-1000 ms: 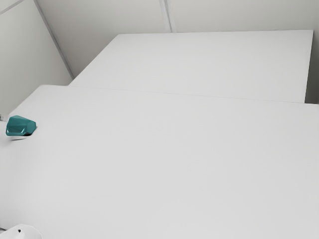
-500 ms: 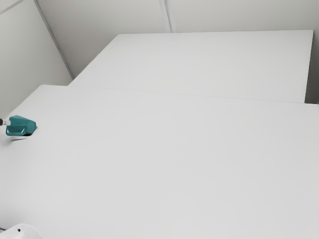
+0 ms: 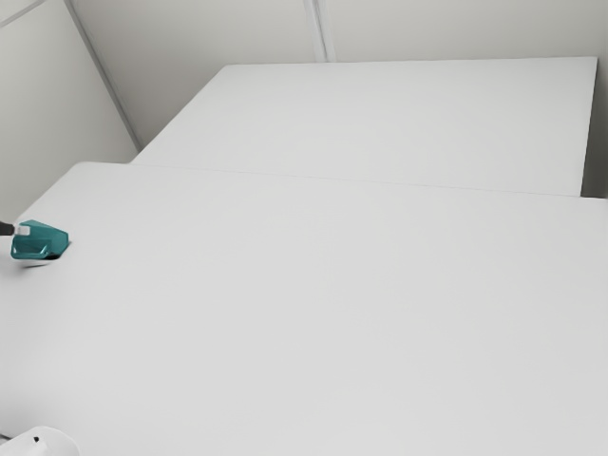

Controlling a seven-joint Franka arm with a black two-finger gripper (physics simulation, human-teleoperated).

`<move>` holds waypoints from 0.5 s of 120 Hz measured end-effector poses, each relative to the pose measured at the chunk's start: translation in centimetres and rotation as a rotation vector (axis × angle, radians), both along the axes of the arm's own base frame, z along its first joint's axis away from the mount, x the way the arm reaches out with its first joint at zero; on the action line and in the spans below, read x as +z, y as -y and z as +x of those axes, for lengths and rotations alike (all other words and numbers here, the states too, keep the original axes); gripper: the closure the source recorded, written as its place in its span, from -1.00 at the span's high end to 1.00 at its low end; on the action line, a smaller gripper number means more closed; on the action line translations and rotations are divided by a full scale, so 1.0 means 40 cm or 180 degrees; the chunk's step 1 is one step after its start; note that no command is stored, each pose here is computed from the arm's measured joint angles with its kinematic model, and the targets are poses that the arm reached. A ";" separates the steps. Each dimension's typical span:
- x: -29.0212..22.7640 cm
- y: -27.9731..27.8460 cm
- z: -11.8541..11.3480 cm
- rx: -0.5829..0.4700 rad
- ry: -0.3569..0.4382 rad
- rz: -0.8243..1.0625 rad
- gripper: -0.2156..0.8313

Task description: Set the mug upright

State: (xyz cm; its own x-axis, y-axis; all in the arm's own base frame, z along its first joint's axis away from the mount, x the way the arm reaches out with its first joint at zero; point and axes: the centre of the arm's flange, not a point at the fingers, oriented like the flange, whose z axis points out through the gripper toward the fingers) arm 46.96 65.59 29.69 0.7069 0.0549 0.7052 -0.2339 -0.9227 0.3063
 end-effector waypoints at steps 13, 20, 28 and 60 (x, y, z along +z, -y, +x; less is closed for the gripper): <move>-0.007 0.007 0.005 -0.0047 0.0029 -0.0043 0.59; -0.011 0.011 0.006 -0.0068 0.0045 -0.0072 0.59; -0.018 0.014 0.008 -0.0088 0.0065 -0.0109 0.59; -0.023 0.018 0.004 -0.0132 0.0121 -0.0171 0.42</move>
